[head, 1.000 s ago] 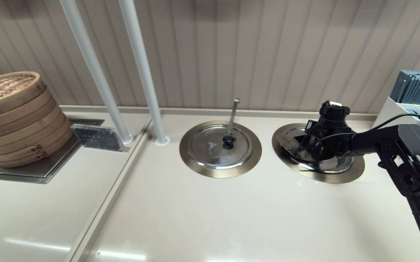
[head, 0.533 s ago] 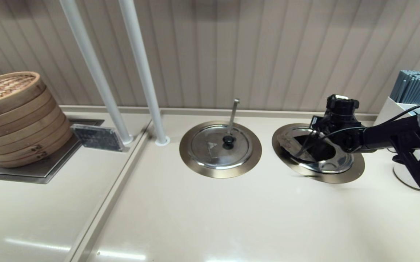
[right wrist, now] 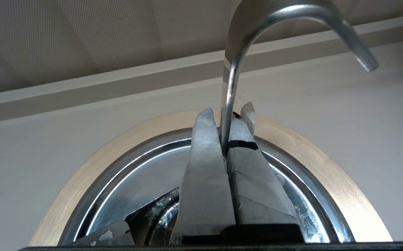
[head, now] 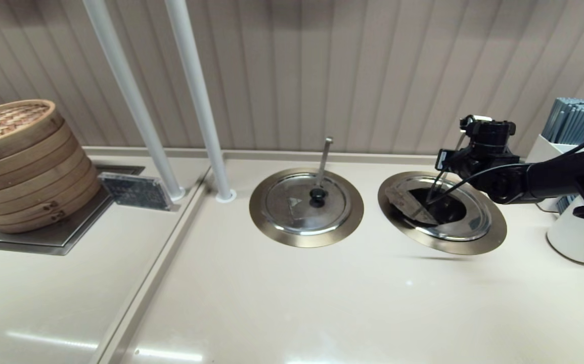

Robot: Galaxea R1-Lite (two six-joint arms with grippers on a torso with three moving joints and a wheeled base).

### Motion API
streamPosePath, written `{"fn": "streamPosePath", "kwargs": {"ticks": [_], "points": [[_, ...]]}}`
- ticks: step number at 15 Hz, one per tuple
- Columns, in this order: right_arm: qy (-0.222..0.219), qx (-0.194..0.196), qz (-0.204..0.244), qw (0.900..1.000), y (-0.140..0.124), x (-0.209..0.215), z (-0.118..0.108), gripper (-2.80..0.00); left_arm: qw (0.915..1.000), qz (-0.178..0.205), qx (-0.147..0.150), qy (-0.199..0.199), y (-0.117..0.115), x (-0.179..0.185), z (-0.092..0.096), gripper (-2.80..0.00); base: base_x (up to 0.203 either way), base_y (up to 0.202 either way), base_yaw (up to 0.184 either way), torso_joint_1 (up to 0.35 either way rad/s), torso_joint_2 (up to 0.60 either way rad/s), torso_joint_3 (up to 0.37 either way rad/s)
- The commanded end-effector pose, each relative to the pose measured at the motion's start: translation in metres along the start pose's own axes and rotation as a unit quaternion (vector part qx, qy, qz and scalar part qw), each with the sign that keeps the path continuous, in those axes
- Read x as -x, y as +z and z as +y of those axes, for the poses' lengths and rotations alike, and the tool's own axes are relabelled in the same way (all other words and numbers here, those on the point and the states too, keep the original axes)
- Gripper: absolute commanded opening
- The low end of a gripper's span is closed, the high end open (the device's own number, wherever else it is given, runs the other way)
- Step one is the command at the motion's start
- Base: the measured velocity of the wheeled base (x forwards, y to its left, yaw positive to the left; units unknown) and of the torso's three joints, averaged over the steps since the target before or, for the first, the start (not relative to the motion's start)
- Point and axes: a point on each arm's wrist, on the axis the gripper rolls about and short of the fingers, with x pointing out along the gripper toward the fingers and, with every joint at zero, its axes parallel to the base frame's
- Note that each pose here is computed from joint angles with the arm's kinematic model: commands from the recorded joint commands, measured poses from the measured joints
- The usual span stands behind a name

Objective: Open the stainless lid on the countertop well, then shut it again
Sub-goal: Stir with a spoon

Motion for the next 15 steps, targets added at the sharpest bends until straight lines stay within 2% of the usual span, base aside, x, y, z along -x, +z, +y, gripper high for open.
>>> {"fn": "streamPosePath", "kwargs": {"ticks": [1, 8, 12, 15], "points": [[-0.001, 0.0, 0.0, 1.0, 0.0, 0.0, 0.0, -2.8, 1.0, 0.0, 0.0, 0.0, 0.0, 0.0, 0.0, -2.8, 0.0, 0.0, 0.0, 0.0, 0.0, 0.0], [-0.002, -0.026, -0.002, 1.0, 0.011, 0.02, -0.004, -2.8, 1.0, 0.0, 0.0, 0.0, 0.0, 0.0, 0.0, -2.8, 0.0, 0.0, 0.0, 0.0, 0.0, 0.0], [-0.008, -0.055, -0.028, 0.998, 0.035, 0.035, -0.015, -2.8, 1.0, 0.001, 0.0, 0.0, 0.0, 0.0, 0.0, -2.8, 0.0, 0.0, 0.0, 0.0, 0.0, 0.0], [-0.016, -0.062, -0.045, 0.997, 0.051, 0.044, -0.026, -2.8, 1.0, 0.0, 0.0, 0.0, 0.0, 0.0, 0.0, -2.8, 0.0, 0.0, 0.0, 0.0, 0.0, 0.0]]}}
